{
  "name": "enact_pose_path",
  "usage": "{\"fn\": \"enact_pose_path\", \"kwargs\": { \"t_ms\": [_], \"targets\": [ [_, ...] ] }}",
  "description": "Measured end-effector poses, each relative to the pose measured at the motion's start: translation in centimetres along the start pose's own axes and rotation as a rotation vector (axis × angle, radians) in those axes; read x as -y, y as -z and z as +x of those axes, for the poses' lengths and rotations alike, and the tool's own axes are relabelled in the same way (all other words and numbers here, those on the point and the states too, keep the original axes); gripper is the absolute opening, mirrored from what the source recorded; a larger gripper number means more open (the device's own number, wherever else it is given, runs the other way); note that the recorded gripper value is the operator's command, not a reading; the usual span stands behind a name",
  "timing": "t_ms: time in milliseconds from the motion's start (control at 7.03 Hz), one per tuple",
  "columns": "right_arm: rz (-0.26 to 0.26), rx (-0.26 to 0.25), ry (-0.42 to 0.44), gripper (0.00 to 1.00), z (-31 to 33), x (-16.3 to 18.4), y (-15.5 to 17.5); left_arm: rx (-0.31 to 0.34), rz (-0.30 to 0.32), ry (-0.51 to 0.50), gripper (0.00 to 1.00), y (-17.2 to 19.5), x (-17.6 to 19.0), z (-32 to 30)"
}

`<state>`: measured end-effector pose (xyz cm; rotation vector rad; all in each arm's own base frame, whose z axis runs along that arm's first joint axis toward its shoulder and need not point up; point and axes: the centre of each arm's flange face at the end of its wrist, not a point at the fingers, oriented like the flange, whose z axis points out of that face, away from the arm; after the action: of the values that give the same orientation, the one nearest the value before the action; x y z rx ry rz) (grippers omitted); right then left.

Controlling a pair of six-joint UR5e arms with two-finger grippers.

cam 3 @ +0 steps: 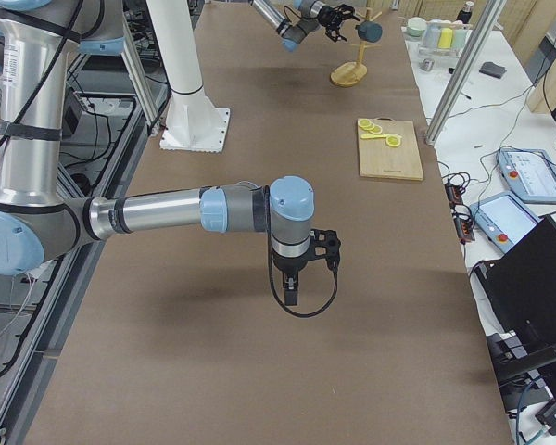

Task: Hang cup on storage rack
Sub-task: 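Hook the mug handle onto the top peg of the wooden stand, then open the left gripper and pull it back from the stand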

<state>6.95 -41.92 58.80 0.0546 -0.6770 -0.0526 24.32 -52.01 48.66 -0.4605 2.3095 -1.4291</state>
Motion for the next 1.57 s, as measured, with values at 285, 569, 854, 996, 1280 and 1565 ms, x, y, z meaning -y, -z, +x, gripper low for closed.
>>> {"fn": "enact_pose_path", "kwargs": {
  "t_ms": [285,569,854,996,1280,1565],
  "targets": [
    [0.0,0.0,-0.001,1.0,0.0,0.0,0.0,-0.011,-0.059,0.005,0.99,1.7,-2.1,0.7],
    [-0.002,0.0,-0.001,1.0,0.1,0.0,-0.1,-0.006,-0.122,-0.058,0.99,2.5,-4.5,0.9],
    [-0.002,0.0,-0.002,1.0,0.1,-0.1,-0.1,0.038,-0.184,-0.221,0.99,4.1,-6.7,0.8],
    [-0.003,0.0,-0.003,1.0,0.1,-0.1,-0.1,0.066,-0.217,-0.33,0.99,5.1,-7.7,0.6],
    [-0.004,0.0,-0.004,1.0,0.1,-0.1,-0.1,0.149,-0.289,-0.59,0.99,7.3,-8.7,-0.1],
    [-0.004,0.0,-0.004,1.0,0.1,-0.2,-0.1,0.178,-0.322,-0.894,0.99,9.5,-7.9,-0.4]
  ]
}}
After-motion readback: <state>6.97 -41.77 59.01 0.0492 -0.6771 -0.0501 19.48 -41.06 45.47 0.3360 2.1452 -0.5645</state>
